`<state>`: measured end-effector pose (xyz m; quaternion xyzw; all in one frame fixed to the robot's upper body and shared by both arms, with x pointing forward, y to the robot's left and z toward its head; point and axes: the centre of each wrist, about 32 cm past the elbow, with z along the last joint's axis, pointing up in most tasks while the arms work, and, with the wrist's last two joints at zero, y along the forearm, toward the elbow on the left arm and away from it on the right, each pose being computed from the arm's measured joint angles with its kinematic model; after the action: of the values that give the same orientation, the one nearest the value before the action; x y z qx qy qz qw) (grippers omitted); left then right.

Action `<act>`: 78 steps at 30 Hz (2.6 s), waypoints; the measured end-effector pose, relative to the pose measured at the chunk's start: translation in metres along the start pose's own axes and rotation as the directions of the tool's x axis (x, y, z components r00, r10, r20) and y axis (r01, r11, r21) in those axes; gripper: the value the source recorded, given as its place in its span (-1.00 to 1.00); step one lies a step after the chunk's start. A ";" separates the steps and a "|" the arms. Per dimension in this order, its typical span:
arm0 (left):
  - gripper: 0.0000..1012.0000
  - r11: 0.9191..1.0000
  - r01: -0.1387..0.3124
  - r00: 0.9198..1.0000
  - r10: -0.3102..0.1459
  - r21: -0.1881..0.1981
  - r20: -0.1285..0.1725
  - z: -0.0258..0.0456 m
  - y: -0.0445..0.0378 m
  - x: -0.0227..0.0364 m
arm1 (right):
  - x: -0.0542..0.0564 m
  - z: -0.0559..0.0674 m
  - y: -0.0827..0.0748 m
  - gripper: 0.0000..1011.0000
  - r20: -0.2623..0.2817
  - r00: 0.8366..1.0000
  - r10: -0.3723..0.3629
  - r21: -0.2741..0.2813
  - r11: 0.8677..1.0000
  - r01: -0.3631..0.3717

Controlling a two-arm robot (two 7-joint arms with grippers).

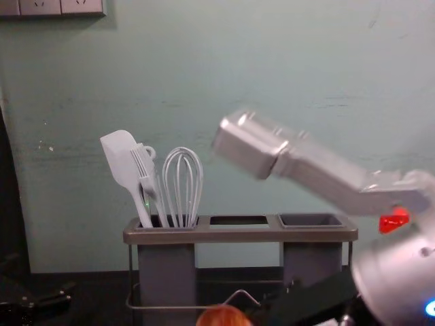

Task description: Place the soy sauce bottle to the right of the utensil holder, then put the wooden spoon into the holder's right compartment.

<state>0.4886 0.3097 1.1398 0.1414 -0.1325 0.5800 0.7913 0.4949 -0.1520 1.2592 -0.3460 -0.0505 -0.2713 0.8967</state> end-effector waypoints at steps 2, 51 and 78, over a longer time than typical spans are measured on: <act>1.00 1.000 0.000 1.000 0.000 0.000 0.000 0.0000 0.0000 0.0000 | -0.001 -0.002 -0.005 0.66 0.009 1.000 -0.004 0.038 0.999 0.004; 1.00 1.000 0.000 1.000 0.000 0.000 0.000 0.0000 0.0000 0.0000 | 0.114 0.011 -0.064 0.66 -0.057 0.977 -0.207 0.682 0.706 0.190; 1.00 1.000 0.000 1.000 0.000 0.000 0.000 0.0000 0.0000 0.0000 | 0.147 0.009 -0.026 0.66 -0.083 0.974 -0.210 0.566 0.794 0.220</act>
<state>0.4886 0.3096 1.1398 0.1414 -0.1325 0.5799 0.7913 0.6068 -0.2281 1.3227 -0.0511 -0.1616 -0.3462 0.9227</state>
